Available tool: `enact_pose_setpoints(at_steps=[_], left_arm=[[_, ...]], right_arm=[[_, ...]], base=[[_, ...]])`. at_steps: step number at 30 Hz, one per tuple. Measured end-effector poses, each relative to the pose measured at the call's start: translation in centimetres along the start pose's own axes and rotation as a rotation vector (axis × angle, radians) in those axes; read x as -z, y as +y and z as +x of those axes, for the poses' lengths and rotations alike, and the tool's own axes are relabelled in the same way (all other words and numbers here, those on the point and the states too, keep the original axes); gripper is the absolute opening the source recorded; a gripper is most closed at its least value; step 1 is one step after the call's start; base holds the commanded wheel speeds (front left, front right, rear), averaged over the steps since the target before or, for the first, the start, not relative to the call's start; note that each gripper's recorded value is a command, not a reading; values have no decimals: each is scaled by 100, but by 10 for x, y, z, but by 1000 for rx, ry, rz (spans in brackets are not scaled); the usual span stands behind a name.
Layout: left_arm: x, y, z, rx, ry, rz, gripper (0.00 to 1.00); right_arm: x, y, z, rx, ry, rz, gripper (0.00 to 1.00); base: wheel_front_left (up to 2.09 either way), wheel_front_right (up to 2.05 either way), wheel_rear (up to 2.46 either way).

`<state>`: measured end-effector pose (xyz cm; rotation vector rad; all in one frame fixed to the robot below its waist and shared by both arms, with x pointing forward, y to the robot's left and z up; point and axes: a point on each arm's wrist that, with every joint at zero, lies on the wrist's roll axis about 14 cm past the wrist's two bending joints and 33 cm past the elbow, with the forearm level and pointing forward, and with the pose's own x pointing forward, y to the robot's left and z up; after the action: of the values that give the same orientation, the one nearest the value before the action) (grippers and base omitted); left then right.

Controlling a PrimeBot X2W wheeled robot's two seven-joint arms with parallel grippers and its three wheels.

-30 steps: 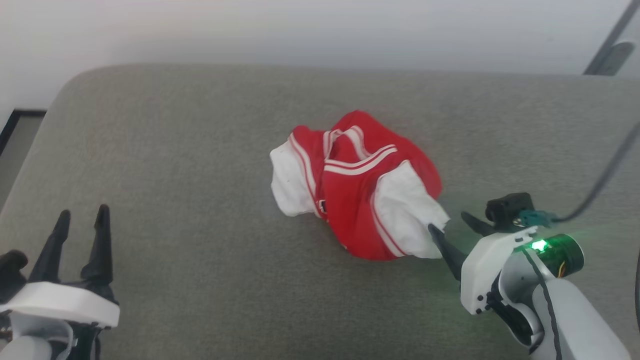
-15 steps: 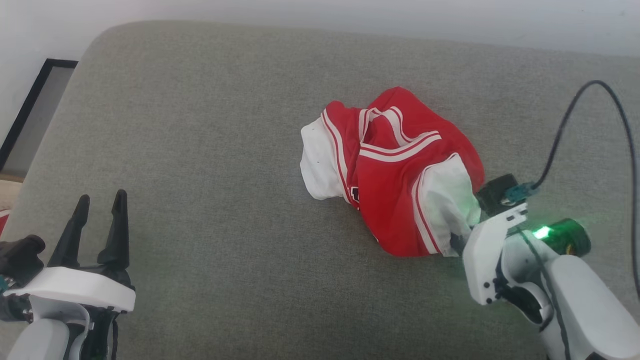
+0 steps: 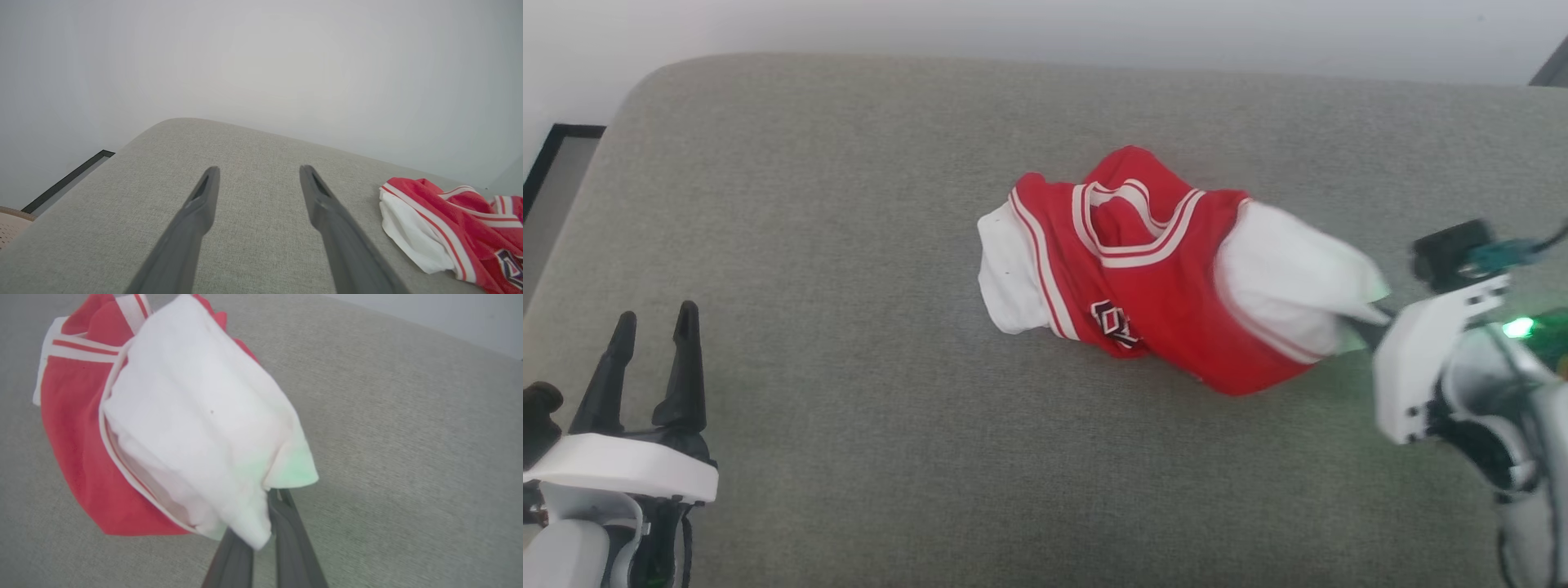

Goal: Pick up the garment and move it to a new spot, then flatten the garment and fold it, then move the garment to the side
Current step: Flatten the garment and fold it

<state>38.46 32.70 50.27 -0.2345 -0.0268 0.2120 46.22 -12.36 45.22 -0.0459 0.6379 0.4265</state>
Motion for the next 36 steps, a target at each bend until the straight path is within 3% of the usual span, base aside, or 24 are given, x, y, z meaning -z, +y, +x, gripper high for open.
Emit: enact_pose_setpoints(at_steps=[5,9,18,20,22,23,24,25,31,36], left_arm=[[2,-4,3,15,5,4,100],[6,-7,6,25,15,3,100],[14,-9,14,33,34,7,100],[14,-8,15,33,37,11,100],[16,-8,15,34,42,14,100],[15,-9,16,37,41,18,100],[13,-9,17,40,38,20,100],[12,-10,18,42,37,21,100],[10,-20,24,82,65,27,100],[6,-37,31,138,107,27,100]], right_arm=[[-5,-46,-23,122,-45,89,0],[17,-79,-30,218,-11,168,0],[72,-90,-9,265,102,318,0],[73,-90,-2,263,108,333,26],[75,-89,3,261,121,332,28],[74,-90,5,260,123,331,33],[73,-89,6,258,122,330,46],[72,-89,7,256,125,325,100],[65,-89,1,251,130,282,100],[48,-94,-16,264,52,262,100]], base=[[0,0,0],[0,0,0],[0,0,0],[0,0,0],[0,0,0],[0,0,0],[0,0,0],[0,0,0],[0,0,0],[0,0,0]])
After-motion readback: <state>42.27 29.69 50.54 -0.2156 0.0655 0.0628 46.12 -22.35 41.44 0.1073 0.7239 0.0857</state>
